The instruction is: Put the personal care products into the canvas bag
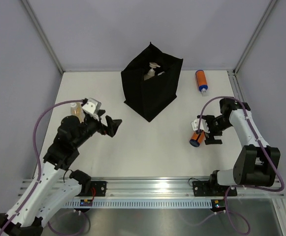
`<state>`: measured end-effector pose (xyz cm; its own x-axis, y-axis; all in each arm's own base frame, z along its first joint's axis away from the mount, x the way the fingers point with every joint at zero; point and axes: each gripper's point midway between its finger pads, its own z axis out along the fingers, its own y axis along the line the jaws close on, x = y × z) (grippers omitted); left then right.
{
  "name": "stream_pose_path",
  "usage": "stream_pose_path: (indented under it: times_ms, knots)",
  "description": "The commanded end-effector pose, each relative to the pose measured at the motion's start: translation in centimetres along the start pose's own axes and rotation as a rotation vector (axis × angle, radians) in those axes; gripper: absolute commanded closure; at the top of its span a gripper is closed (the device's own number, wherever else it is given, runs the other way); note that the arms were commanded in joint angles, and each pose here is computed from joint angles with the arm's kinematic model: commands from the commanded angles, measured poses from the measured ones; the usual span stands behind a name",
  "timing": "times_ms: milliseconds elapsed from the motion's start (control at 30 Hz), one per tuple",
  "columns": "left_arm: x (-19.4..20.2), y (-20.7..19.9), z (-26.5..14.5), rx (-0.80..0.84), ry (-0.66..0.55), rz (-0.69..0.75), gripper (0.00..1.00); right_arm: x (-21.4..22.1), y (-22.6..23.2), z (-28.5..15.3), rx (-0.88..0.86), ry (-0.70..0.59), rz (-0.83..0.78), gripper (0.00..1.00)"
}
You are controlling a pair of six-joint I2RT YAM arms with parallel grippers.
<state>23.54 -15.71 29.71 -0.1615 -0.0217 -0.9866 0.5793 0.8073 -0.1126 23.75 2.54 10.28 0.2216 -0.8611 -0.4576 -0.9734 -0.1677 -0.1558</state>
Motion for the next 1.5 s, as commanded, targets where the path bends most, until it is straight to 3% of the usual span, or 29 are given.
stream_pose_path:
  times_ms: [0,367,733,867,967,1000,1100,1133,1233,1467]
  knots:
    - [4.8,0.6,0.1,-0.026,0.11,-0.06,0.01,1.0,-4.0,0.4,0.023,0.085,-0.289,0.01]
    - [5.6,0.9,0.6,-0.048,0.176,-0.085,0.01,3.2,-3.8,5.6,-0.14,0.194,-0.348,0.01]
    - [5.2,1.1,0.2,-0.062,0.151,-0.081,0.01,6.5,-3.3,7.5,-0.177,0.314,-0.245,0.07]
    - [5.2,1.0,0.2,-0.06,0.152,-0.085,0.01,5.7,-2.9,7.8,-0.159,0.281,-0.157,0.2]
    - [5.2,1.1,0.1,-0.062,0.151,-0.085,0.01,5.2,-2.7,7.9,-0.124,0.258,-0.077,0.42]
    - [5.2,1.0,0.1,-0.062,0.15,-0.086,0.01,4.8,-2.7,8.0,-0.114,0.242,-0.057,0.57]
    - [5.2,1.0,0.1,-0.062,0.148,-0.087,0.01,3.6,-2.4,7.6,-0.095,0.197,0.003,0.74]
    - [5.1,1.0,0.1,-0.062,0.147,-0.087,0.01,3.1,-2.6,7.1,-0.075,0.181,0.011,0.84]
    - [5.1,1.0,0.1,-0.061,0.145,-0.087,0.01,0.1,-3.2,5.7,-0.004,0.074,0.124,0.98]
    - [4.9,1.2,0.0,-0.069,0.137,-0.082,0.01,-10.5,-6.9,-1.9,0.153,-0.291,0.433,1.0]
